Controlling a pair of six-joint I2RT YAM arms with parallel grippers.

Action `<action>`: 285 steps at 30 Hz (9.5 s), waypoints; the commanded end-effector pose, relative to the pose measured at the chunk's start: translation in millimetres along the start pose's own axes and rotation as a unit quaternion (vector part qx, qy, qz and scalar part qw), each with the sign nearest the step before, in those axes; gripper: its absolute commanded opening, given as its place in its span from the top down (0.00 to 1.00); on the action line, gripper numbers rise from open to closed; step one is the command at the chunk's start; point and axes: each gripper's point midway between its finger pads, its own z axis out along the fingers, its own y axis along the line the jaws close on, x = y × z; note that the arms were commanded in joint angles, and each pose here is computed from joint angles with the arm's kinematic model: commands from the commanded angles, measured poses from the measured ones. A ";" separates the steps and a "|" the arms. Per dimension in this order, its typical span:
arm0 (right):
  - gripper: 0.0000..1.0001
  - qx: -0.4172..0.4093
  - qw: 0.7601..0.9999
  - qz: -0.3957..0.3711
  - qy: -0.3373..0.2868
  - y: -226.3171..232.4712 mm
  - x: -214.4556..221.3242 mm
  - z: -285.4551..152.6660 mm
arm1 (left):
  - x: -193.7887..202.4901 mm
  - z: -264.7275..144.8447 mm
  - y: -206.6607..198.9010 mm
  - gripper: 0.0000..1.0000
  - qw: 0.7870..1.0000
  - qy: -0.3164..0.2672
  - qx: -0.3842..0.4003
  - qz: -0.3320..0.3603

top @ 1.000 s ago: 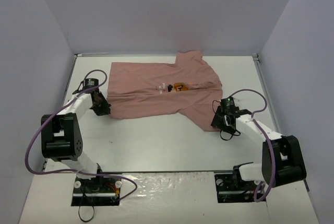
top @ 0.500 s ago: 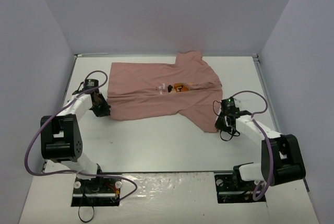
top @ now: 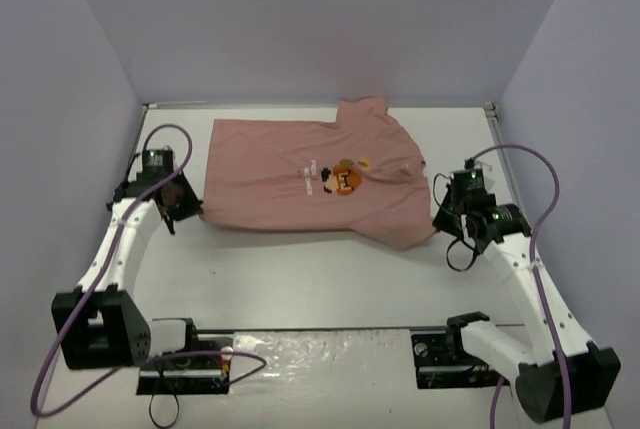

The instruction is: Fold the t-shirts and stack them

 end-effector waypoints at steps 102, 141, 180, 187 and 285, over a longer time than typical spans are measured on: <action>0.56 -0.065 0.990 0.016 0.124 75.3 33.1 114.0 | 48.0 18.5 13.0 0.57 0.993 0.000 -0.033 0.110; 1.00 -0.082 0.993 0.011 0.085 119.2 0.5 135.7 | 47.8 15.2 13.7 0.57 0.993 -0.006 -0.032 0.116; 0.47 -0.090 0.995 -0.035 -0.001 47.7 -53.5 70.5 | 48.3 79.4 -30.9 0.57 0.994 0.106 -0.028 0.009; 0.46 -0.087 0.996 -0.032 -0.001 40.2 -56.8 71.3 | 53.5 84.5 -20.6 0.56 0.993 0.107 -0.051 -0.003; 0.58 -0.050 0.989 0.003 0.136 12.6 42.7 144.9 | 74.0 95.5 6.0 0.59 0.988 0.150 -0.041 -0.009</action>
